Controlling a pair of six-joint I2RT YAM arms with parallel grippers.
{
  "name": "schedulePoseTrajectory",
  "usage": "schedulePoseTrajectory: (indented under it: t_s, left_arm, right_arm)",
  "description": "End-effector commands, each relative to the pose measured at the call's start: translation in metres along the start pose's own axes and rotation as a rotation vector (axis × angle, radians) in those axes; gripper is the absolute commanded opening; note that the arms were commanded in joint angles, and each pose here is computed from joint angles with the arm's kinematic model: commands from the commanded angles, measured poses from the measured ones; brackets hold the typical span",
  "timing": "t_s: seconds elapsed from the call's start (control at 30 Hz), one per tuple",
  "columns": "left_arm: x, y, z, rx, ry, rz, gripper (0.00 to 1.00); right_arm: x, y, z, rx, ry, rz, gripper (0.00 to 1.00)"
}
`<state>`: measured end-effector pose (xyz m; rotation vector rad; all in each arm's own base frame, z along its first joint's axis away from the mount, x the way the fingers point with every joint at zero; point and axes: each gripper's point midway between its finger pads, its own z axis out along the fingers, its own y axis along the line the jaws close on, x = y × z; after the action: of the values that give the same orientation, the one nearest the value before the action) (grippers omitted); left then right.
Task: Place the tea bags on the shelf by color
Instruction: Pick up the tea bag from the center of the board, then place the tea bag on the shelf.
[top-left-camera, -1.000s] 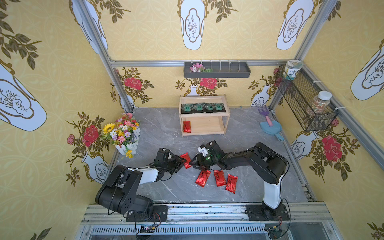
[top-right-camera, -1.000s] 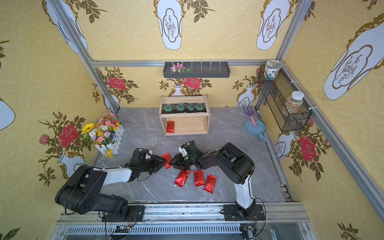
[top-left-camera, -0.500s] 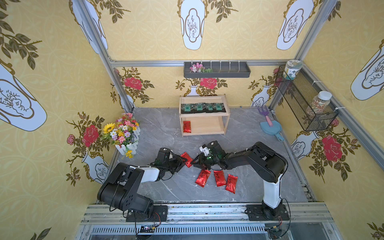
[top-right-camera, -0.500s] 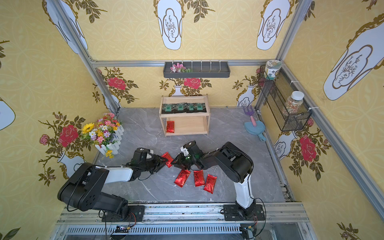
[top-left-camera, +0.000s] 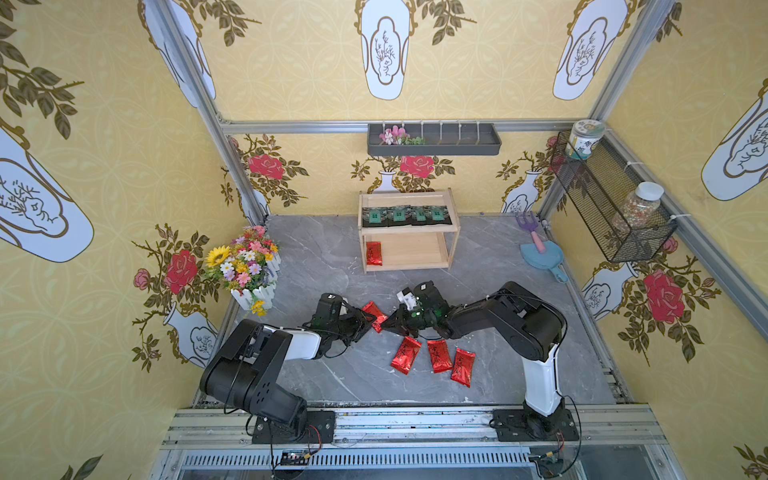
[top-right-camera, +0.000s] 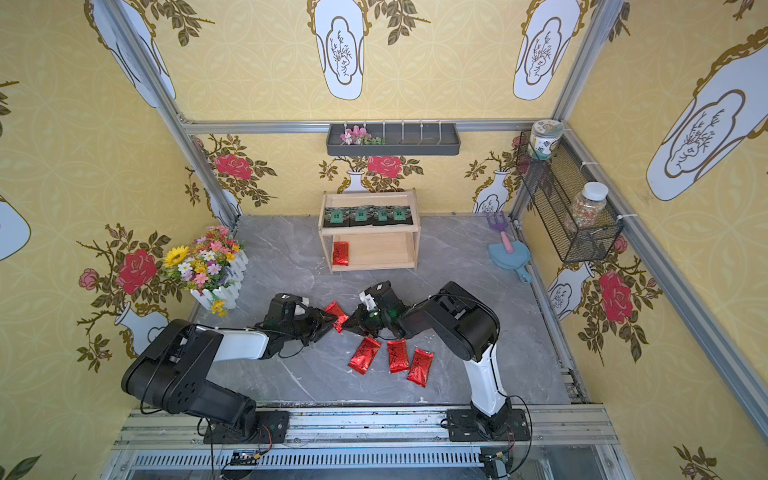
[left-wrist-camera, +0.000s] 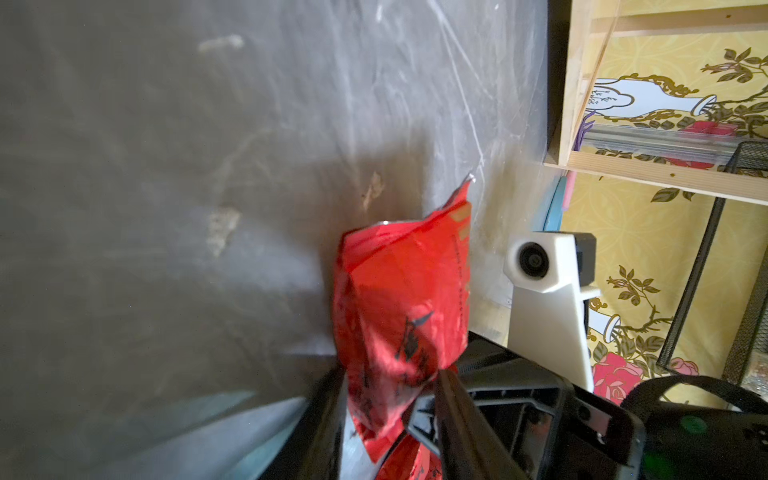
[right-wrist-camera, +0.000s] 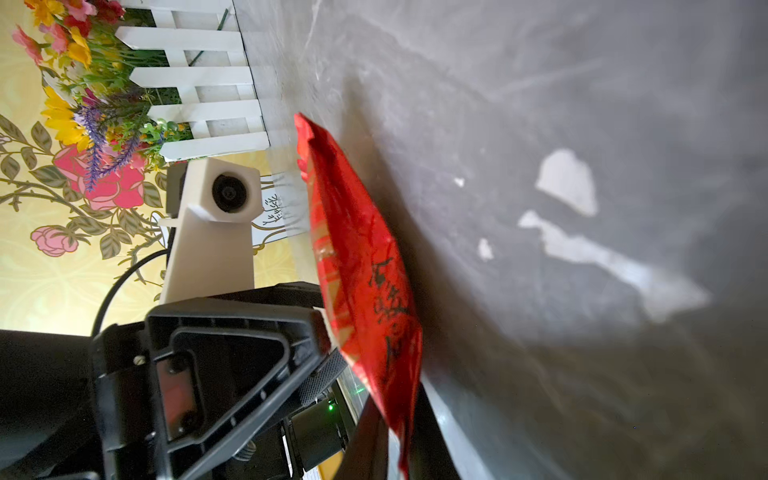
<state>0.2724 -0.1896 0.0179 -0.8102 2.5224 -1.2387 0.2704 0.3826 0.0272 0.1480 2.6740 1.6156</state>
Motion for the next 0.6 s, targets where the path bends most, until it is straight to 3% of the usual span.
schedulePoseTrajectory:
  t_s: [0.0, 0.23, 0.57]
  left_arm:
    - [0.007, 0.034, -0.001, -0.134, 0.012, -0.054, 0.41]
    - [-0.007, 0.007, -0.015, -0.093, -0.040, -0.016, 0.42]
    - [-0.054, -0.051, -0.062, -0.011, -0.208, 0.065, 0.42]
  right_arm:
    - [-0.005, 0.015, -0.001, -0.055, -0.018, -0.033, 0.09]
    - [-0.013, 0.029, -0.010, -0.105, -0.091, -0.033, 0.00]
    - [-0.068, 0.056, -0.036, -0.260, -0.434, 0.048, 0.00]
